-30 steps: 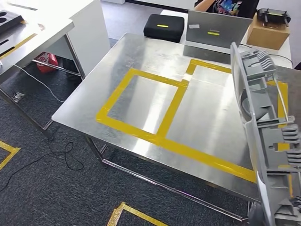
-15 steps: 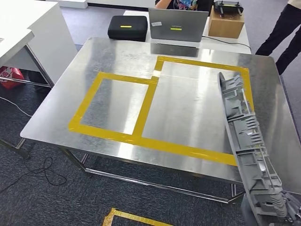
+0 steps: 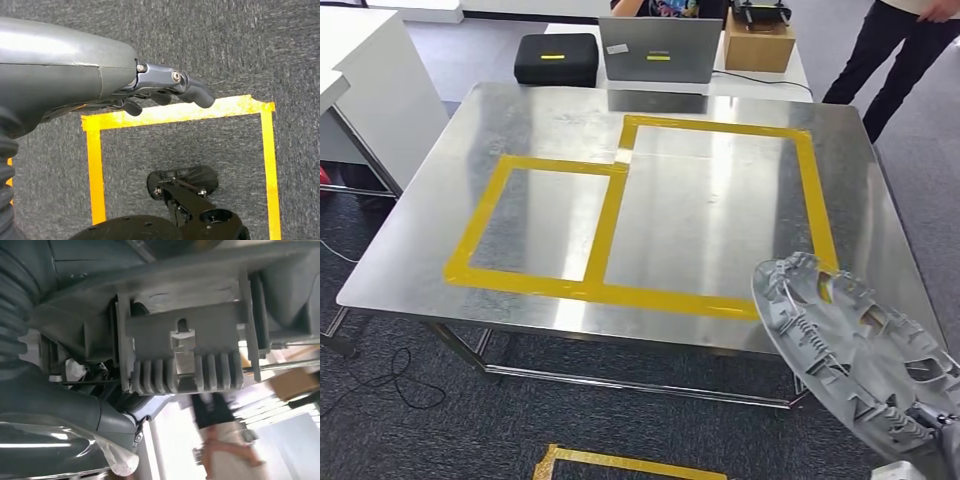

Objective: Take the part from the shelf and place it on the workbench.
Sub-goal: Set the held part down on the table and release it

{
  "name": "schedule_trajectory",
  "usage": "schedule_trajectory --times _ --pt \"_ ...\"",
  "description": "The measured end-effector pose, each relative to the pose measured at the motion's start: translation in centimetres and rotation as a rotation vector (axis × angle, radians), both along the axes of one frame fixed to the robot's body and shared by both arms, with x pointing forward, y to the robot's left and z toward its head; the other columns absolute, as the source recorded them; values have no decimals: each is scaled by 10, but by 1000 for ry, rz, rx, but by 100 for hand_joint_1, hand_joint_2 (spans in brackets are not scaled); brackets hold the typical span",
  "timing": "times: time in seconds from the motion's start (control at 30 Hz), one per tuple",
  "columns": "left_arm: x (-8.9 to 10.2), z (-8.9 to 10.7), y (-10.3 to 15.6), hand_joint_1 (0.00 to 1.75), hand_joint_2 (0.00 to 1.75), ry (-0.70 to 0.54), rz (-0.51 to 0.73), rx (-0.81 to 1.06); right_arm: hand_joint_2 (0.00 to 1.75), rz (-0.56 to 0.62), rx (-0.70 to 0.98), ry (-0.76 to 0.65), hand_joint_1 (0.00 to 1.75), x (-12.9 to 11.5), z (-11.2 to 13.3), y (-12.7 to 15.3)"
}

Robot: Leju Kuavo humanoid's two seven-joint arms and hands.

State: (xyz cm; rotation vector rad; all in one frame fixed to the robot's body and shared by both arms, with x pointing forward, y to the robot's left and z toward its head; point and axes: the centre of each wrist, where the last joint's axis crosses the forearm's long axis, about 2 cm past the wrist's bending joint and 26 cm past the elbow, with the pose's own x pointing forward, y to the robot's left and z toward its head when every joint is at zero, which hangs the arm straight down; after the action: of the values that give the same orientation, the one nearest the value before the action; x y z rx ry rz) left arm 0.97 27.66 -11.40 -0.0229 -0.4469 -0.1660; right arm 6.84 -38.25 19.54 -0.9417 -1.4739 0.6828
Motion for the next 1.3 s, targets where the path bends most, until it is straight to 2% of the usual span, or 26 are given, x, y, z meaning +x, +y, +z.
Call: schedule_trajectory --times 0.2,0.43,0.63,0.77,0.93,1.07,1.17,1.3 --pt "-1 0 3 0 175 4 -1 0 175 -171 -48 62 175 -5 0 -35" --pt "-1 0 5 0 175 5 -2 2 175 -270 -65 112 175 -8 -4 -53" --pt "1 0 7 0 175 5 -26 6 175 -388 -138 227 175 16 -9 -90" --pt "5 0 10 0 175 1 -43 11 175 -466 -209 271 175 52 -11 -123" --pt "11 0 14 0 175 -1 -62 21 175 -461 -334 319 175 120 -15 -141" --pt "17 1 15 0 175 -3 -74 25 175 -400 -484 336 175 190 -12 -134" --pt "20 1 16 0 175 -1 -77 23 175 -349 -593 341 175 239 -11 -117" --pt "21 1 16 0 175 -1 -77 22 175 -295 -675 339 175 278 -7 -95"
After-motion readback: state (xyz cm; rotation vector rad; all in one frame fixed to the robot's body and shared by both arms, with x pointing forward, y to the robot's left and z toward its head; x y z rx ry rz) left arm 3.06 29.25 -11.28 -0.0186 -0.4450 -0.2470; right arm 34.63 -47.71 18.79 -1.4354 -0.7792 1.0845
